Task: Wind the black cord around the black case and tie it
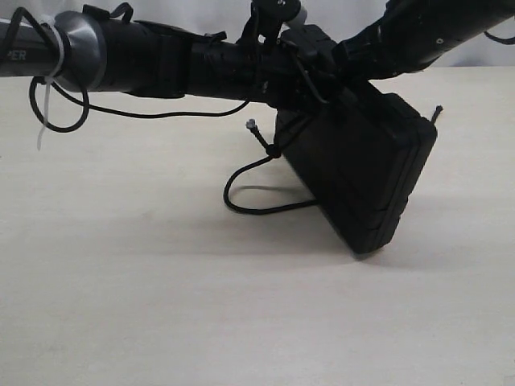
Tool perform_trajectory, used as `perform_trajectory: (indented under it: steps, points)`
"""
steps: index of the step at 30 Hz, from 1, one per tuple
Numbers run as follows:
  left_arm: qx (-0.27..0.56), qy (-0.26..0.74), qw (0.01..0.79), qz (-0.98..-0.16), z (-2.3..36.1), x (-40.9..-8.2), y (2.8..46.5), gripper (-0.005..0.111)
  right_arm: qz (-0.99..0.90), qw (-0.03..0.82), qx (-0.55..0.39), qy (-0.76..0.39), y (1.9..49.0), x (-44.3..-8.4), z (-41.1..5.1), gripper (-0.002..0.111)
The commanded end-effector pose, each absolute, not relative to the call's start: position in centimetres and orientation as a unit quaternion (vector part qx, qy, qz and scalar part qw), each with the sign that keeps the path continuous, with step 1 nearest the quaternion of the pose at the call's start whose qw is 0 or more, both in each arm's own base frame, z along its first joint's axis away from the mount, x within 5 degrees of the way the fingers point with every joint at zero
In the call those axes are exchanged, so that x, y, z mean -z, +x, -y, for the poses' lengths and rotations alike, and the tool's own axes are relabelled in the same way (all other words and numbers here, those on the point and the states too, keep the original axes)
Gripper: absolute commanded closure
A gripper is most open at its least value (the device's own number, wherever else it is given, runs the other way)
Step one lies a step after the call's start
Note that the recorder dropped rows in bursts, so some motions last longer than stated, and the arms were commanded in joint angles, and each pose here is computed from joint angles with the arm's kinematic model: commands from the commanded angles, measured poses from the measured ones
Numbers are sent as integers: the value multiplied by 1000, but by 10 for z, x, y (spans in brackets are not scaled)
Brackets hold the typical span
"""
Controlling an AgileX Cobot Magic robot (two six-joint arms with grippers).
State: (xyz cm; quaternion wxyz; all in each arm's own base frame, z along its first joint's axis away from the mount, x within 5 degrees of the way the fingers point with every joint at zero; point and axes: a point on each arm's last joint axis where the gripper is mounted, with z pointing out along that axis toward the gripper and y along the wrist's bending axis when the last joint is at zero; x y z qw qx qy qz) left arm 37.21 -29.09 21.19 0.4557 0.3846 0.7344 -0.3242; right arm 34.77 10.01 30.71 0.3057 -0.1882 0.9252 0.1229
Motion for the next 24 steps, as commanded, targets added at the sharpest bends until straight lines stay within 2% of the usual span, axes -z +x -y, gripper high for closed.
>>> perform_trajectory:
  steps: [1, 9, 14, 24]
  points:
    - [315, 378, 453, -744, 295, -202, 376, 107, -926, 298, -127, -195, 347, -305, -100, 104]
    - [332, 384, 478, -717, 310, -225, 378, 107, -925, 294, -130, -203, 346, -305, -101, 104]
    - [317, 382, 479, -724, 315, -224, 375, 106, -922, 294, -142, -210, 345, -305, -103, 104]
    - [299, 396, 478, -725, 314, -223, 375, 72, -922, 292, -141, -212, 345, -305, -103, 104]
